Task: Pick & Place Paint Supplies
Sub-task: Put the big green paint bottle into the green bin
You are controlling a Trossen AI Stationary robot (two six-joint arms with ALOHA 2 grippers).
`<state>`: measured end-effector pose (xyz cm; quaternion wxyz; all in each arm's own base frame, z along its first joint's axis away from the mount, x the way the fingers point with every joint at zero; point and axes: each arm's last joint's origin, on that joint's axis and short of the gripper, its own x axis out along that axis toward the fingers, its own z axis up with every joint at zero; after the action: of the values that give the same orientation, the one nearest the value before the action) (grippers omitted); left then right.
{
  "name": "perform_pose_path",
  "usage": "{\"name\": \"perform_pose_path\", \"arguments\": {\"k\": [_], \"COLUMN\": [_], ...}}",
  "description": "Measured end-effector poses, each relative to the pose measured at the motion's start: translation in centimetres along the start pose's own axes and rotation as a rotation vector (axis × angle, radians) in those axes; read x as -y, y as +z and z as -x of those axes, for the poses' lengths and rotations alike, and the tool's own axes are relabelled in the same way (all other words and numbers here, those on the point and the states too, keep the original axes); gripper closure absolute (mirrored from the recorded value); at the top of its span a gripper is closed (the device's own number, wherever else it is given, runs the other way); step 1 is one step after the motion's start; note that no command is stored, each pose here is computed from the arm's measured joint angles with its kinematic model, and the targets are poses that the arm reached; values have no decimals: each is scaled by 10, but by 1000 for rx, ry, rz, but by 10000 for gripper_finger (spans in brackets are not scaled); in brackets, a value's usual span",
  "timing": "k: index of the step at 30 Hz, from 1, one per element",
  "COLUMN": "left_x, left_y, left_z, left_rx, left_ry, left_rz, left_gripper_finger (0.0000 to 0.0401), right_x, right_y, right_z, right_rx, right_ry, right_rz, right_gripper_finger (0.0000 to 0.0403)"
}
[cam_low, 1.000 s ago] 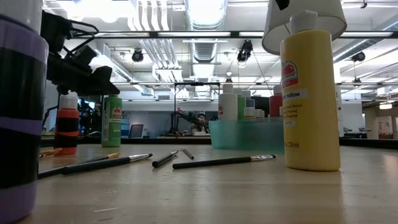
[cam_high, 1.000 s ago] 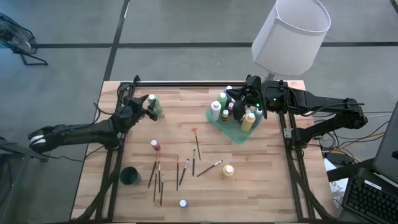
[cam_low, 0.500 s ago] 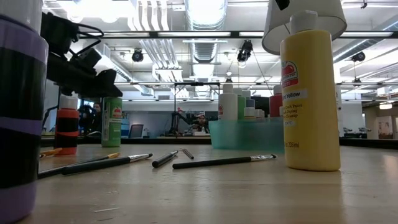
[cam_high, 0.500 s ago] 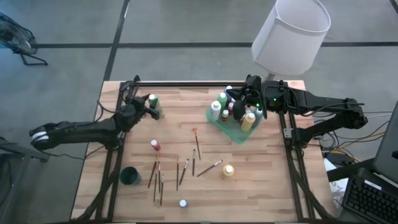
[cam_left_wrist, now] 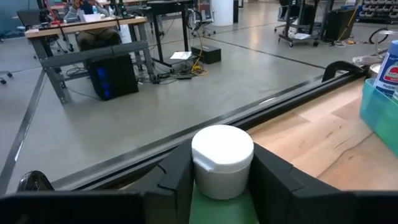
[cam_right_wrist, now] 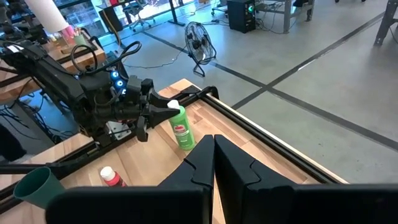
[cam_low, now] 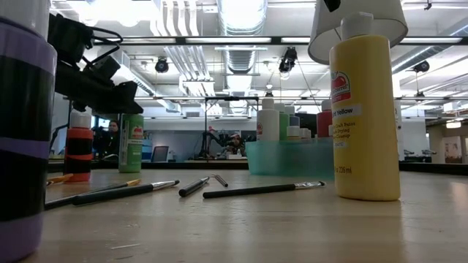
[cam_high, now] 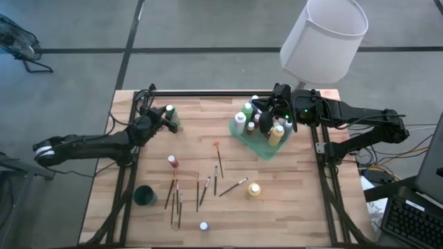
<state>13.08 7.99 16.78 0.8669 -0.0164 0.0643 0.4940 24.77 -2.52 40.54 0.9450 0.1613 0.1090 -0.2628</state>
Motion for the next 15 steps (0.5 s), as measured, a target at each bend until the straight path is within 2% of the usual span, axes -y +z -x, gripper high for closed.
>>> {"name": "perform_pose_path", "arguments": {"k": [7,15], "left_x": [0,0], "left_y": [0,0], "left_z": [0,0], "left_rx": [-1,-1], "left_ry": [3,-11], "left_rz": [-4,-5], "left_gripper_finger": [257,277], "right_x": [0,0], "right_y": [0,0], "right_z": [0,0], "right_rx": [0,0], "right_ry": [0,0], "right_rz": [0,1], "right_gripper_finger": [394,394]}}
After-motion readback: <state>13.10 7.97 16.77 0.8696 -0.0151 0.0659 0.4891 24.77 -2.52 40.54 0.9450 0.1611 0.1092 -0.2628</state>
